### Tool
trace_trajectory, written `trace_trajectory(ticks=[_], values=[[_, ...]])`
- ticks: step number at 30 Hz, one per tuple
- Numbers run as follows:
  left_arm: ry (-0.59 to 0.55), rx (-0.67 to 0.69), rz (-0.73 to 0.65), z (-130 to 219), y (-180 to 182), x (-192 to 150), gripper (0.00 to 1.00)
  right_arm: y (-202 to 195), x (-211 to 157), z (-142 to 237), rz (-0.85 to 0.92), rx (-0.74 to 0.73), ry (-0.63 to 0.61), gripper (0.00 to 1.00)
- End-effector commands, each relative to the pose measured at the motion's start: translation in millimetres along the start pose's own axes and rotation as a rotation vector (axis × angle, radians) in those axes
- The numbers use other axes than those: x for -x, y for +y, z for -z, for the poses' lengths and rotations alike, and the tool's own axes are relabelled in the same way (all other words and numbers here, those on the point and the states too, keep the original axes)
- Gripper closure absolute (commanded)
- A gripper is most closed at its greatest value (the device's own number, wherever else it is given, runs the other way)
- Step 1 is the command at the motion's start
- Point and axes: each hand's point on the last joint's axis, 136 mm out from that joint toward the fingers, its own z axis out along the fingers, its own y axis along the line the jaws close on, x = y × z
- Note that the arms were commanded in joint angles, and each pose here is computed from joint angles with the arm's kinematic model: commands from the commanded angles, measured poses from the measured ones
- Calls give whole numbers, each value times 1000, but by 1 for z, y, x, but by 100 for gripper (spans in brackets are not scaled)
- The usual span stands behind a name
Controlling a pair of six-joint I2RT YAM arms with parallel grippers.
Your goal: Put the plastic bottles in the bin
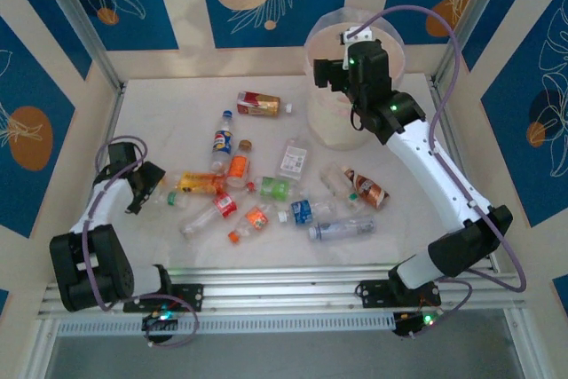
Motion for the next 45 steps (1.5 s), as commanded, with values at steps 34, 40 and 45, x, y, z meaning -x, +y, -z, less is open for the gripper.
trace_trajectory(ticks=[34, 40, 45], values=[[-175, -45, 83, 60, -9, 46, 50, 34, -1, 62, -71, 197, -19, 1], [-201, -256, 84, 104, -45, 48, 51, 56, -17, 83, -124, 374, 27, 1], [-172, -454, 45, 139, -99, 33, 52, 87, -45, 92, -149, 544, 112, 1]])
